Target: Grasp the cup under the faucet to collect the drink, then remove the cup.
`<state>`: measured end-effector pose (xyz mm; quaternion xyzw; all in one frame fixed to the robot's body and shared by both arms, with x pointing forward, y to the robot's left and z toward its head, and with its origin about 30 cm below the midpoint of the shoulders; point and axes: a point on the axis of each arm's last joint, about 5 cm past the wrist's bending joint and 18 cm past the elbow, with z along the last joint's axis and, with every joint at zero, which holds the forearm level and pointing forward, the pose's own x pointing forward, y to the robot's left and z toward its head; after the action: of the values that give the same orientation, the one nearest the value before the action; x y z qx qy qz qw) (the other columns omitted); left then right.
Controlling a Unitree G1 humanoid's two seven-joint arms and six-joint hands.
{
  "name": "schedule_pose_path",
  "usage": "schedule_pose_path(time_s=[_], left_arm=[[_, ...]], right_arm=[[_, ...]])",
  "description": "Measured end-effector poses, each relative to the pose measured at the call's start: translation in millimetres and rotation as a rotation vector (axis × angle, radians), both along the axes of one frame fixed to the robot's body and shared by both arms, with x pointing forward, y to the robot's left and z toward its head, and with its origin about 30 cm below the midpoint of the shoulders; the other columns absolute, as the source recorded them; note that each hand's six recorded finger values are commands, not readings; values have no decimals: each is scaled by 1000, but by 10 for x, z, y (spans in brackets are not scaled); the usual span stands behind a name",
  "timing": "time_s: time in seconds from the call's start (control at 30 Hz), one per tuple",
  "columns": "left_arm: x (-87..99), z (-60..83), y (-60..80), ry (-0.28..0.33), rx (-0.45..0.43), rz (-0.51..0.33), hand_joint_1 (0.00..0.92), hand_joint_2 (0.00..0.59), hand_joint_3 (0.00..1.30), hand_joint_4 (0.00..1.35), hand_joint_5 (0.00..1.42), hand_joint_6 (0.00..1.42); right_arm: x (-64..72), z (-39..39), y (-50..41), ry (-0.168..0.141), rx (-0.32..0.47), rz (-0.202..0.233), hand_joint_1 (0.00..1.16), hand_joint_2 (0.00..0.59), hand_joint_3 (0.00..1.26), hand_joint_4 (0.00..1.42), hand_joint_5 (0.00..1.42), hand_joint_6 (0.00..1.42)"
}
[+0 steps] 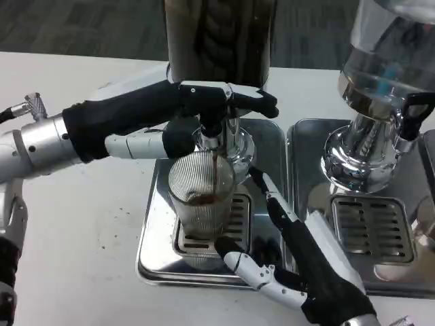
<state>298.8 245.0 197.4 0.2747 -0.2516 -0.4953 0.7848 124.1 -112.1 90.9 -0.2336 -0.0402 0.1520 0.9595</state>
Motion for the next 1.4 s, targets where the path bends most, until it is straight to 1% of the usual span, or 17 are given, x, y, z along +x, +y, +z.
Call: schedule_pose_path(time_s=[0.1, 0.23, 0.33, 0.43, 0.5, 0.6, 0.63, 0.7, 0.83, 0.93, 1.0, 1.07, 1.17, 1.27, 1.33, 1.4], left_arm=[[-9, -7, 0, -5, -2, 3, 0, 83, 264, 136, 133, 105], [-22, -16, 2, -10, -1, 6, 0, 83, 264, 136, 133, 105], [-24, -13, 1, -12, 2, 5, 0, 83, 264, 137, 133, 109], [-27, -10, -1, -15, 3, 4, 0, 83, 264, 137, 133, 113], [-28, -10, 0, -16, 3, 5, 0, 83, 264, 137, 133, 114], [-32, -3, 7, -19, 4, 9, 0, 83, 264, 137, 133, 116], [-34, 0, 12, -20, 5, 11, 0, 83, 264, 137, 133, 117], [-36, 6, 20, -21, 8, 13, 0, 83, 264, 137, 133, 118], [-38, 10, 27, -21, 12, 14, 0, 83, 264, 137, 133, 118], [-39, 13, 29, -23, 12, 15, 0, 82, 264, 137, 133, 119], [-42, 13, 33, -23, 13, 16, 0, 82, 264, 138, 133, 120], [-44, 12, 35, -23, 14, 17, 0, 82, 264, 139, 134, 120], [-47, 15, 36, -26, 14, 17, 0, 82, 264, 140, 138, 120], [-52, 12, 37, -27, 12, 21, 0, 82, 264, 140, 141, 120], [-56, 8, 40, -26, 12, 22, 0, 81, 264, 140, 142, 120], [-58, 10, 40, -27, 12, 22, 0, 81, 264, 140, 142, 121]], right_arm=[[23, -4, 19, 2, -2, 3, 388, 231, 0, 0, 0, 0], [49, -18, 43, 14, -6, 6, 383, 233, 0, 0, 0, 0], [72, -5, 62, 3, -6, 11, 381, 234, 0, 0, 0, 0], [93, 4, 81, -7, 2, 5, 379, 234, 0, 0, 0, 0], [103, 1, 86, -7, 5, 3, 378, 234, 0, 0, 0, 0], [112, -34, 91, 7, 2, -2, 377, 234, 0, 0, 0, 0], [113, -35, 92, 7, 2, -3, 377, 234, 0, 0, 0, 0], [120, -35, 100, 5, 6, -6, 376, 234, 0, 0, 0, 0], [177, -30, 117, -4, 10, -1, 376, 234, 0, 0, 0, 0], [190, -46, 122, 4, 11, 1, 376, 234, 0, 0, 0, 0], [209, -44, 126, 1, 10, 3, 376, 234, 0, 0, 0, 0], [246, -34, 139, -8, 11, 8, 376, 234, 0, 0, 0, 0], [276, -46, 163, -2, 16, 12, 376, 234, 0, 0, 0, 0], [314, -35, 191, -10, 22, 18, 376, 234, 0, 0, 0, 0], [325, -44, 200, -6, 22, 20, 376, 234, 0, 0, 0, 0], [332, -76, 205, 10, 17, 23, 376, 234, 0, 0, 0, 0]])
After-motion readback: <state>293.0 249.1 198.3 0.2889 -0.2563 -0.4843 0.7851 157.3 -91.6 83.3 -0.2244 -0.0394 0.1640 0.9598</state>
